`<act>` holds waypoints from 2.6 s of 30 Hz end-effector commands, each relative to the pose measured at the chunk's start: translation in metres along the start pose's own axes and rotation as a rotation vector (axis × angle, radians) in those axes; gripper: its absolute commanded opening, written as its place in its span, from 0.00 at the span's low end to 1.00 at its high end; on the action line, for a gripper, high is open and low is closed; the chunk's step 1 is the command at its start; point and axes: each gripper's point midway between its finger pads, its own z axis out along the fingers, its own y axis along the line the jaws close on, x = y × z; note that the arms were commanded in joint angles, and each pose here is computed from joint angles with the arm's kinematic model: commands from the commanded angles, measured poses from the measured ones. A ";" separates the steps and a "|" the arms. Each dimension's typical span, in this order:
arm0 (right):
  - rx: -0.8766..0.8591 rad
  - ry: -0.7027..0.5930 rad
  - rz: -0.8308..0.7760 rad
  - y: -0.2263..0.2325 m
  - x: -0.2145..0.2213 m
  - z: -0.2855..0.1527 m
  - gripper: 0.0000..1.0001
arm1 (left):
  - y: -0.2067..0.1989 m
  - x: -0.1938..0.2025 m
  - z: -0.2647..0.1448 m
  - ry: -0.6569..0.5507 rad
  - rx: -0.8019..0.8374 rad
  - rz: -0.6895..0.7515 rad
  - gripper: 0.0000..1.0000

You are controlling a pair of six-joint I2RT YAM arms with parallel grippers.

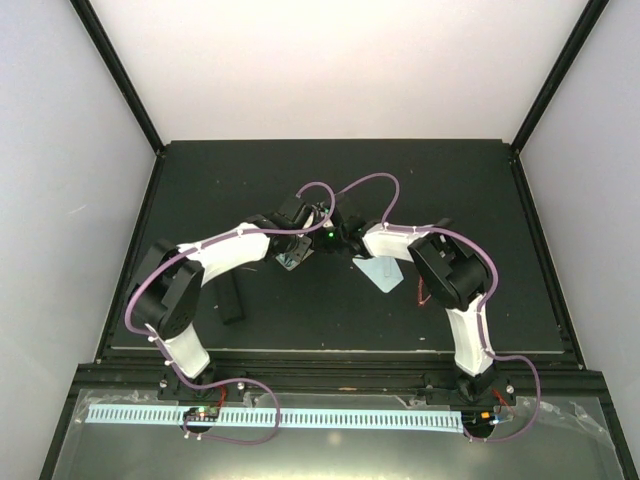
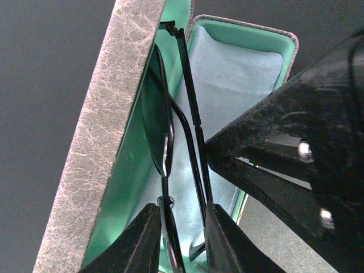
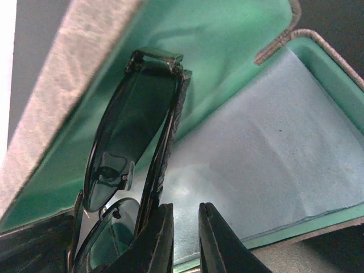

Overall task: Organize the sunglasses
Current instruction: Place the sunglasses in the sunglasses case.

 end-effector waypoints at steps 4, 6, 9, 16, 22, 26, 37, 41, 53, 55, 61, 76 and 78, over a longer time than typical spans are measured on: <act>-0.008 -0.013 0.016 0.001 -0.002 0.005 0.16 | -0.010 -0.014 -0.008 -0.032 0.054 -0.006 0.26; 0.006 -0.023 0.020 -0.002 -0.003 0.003 0.16 | -0.012 -0.015 -0.011 -0.040 0.070 -0.013 0.28; 0.028 -0.037 0.032 -0.007 -0.001 -0.003 0.16 | -0.015 -0.017 -0.016 -0.052 0.092 -0.028 0.30; 0.092 -0.052 0.046 -0.021 0.004 -0.014 0.16 | -0.020 -0.029 -0.039 -0.126 0.158 -0.082 0.38; 0.131 -0.079 0.041 -0.026 0.004 -0.029 0.16 | -0.017 -0.026 -0.053 -0.177 0.180 -0.191 0.41; 0.119 -0.063 0.010 -0.023 0.008 -0.034 0.15 | -0.013 -0.013 -0.058 -0.198 0.193 -0.317 0.45; 0.019 0.024 -0.004 -0.011 0.025 -0.025 0.19 | -0.012 0.027 -0.076 -0.305 0.322 -0.584 0.57; -0.014 0.036 0.042 -0.006 0.027 -0.020 0.19 | -0.008 0.037 -0.071 -0.313 0.309 -0.620 0.53; 0.001 0.049 0.137 -0.012 0.030 -0.013 0.23 | 0.023 0.055 -0.056 -0.303 0.202 -0.736 0.52; -0.021 0.065 0.143 -0.009 0.032 -0.011 0.24 | 0.026 0.055 -0.056 -0.305 0.201 -0.742 0.52; -0.170 0.137 0.222 0.016 0.037 -0.003 0.23 | 0.030 0.055 -0.058 -0.315 0.203 -0.742 0.52; -0.193 0.108 0.244 0.020 0.028 0.006 0.13 | 0.021 0.055 -0.055 -0.294 0.259 -0.711 0.51; -0.189 0.102 0.246 0.018 0.027 0.007 0.12 | 0.017 0.056 -0.050 -0.279 0.271 -0.708 0.50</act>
